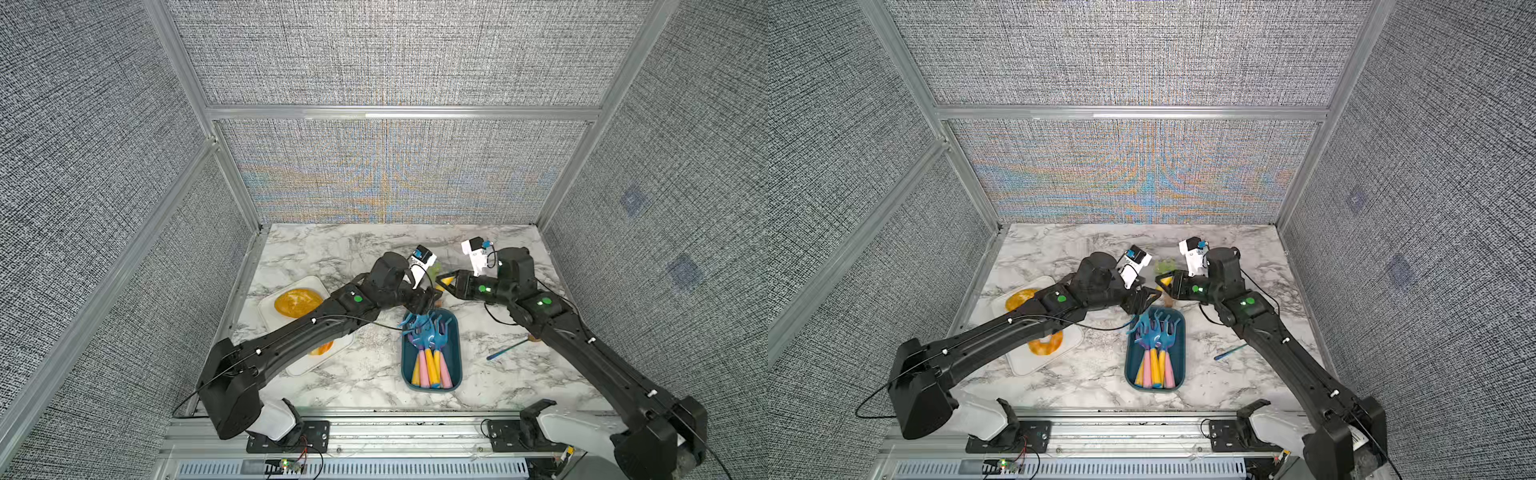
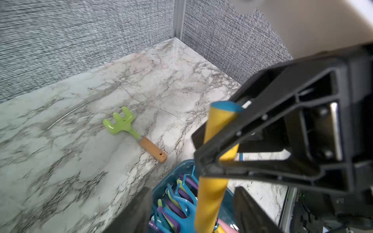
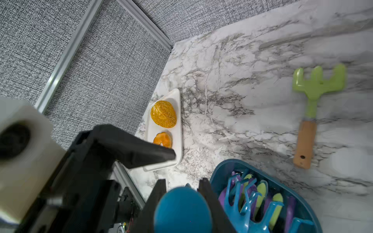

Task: Put the rake into the storage box
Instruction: Place the rake in the storage box.

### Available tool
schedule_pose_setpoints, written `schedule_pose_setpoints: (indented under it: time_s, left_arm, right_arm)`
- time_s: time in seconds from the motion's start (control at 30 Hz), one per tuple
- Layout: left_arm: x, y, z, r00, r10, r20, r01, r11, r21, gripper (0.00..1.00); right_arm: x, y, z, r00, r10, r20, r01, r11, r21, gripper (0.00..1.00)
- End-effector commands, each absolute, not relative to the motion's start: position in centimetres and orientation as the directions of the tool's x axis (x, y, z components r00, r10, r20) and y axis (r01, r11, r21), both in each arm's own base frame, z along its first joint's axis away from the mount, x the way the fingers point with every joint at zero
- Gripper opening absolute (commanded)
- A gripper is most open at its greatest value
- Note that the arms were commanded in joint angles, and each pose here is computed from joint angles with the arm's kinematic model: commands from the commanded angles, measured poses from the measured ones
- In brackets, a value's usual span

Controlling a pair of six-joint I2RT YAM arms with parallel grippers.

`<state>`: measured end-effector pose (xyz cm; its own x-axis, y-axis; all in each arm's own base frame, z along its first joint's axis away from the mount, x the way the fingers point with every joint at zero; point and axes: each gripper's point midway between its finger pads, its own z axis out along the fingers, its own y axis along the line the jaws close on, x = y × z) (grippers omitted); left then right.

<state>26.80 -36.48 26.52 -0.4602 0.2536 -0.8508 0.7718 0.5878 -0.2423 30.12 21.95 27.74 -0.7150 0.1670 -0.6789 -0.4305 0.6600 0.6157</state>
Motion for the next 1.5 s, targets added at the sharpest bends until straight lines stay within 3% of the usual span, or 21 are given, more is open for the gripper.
schedule_pose_setpoints:
  time_s: [0.0, 0.2, 0.4, 0.63, 0.77, 0.97, 1.47]
  left_arm:
    - [26.8, -33.7, 26.3, -0.582, 0.193, -0.79, 0.665, 0.673, -0.325, 0.99]
    - [25.0, -28.4, 23.4, -0.771, 0.078, -0.632, 0.465, 0.747, -0.475, 0.99]
    - [23.5, -23.0, 21.1, -0.819, -0.076, -0.569, 0.299, 0.79, -0.536, 0.99]
    - [22.5, -20.2, 19.1, -0.83, -0.103, -0.548, 0.238, 0.824, -0.515, 0.99]
    - [22.4, -20.1, 18.4, -0.834, -0.093, -0.544, 0.236, 0.83, -0.505, 0.99]
    - [22.4, -20.1, 17.9, -0.837, -0.086, -0.54, 0.238, 0.833, -0.5, 0.99]
    - [22.3, -20.1, 16.7, -0.848, -0.093, -0.522, 0.221, 0.833, -0.507, 0.99]
  right_arm:
    - [30.2, 20.9, 28.5, -0.612, 0.089, -0.786, -0.478, 0.75, 0.457, 0.0]
    - [28.6, 21.9, 30.8, -0.377, -0.082, -0.923, -0.565, 0.81, 0.158, 0.0]
    - [25.1, 24.2, 32.1, -0.152, -0.265, -0.952, -0.639, 0.762, -0.11, 0.0]
    - [20.9, 27.0, 28.7, 0.015, -0.571, -0.821, -0.639, 0.626, -0.447, 0.0]
    - [20.3, 27.7, 25.9, 0.036, -0.706, -0.707, -0.581, 0.561, -0.59, 0.0]
    - [19.2, 29.0, 24.2, 0.102, -0.784, -0.612, -0.534, 0.476, -0.699, 0.0]
    - [16.6, 29.9, 22.4, 0.227, -0.746, -0.627, -0.587, 0.409, -0.699, 0.0]
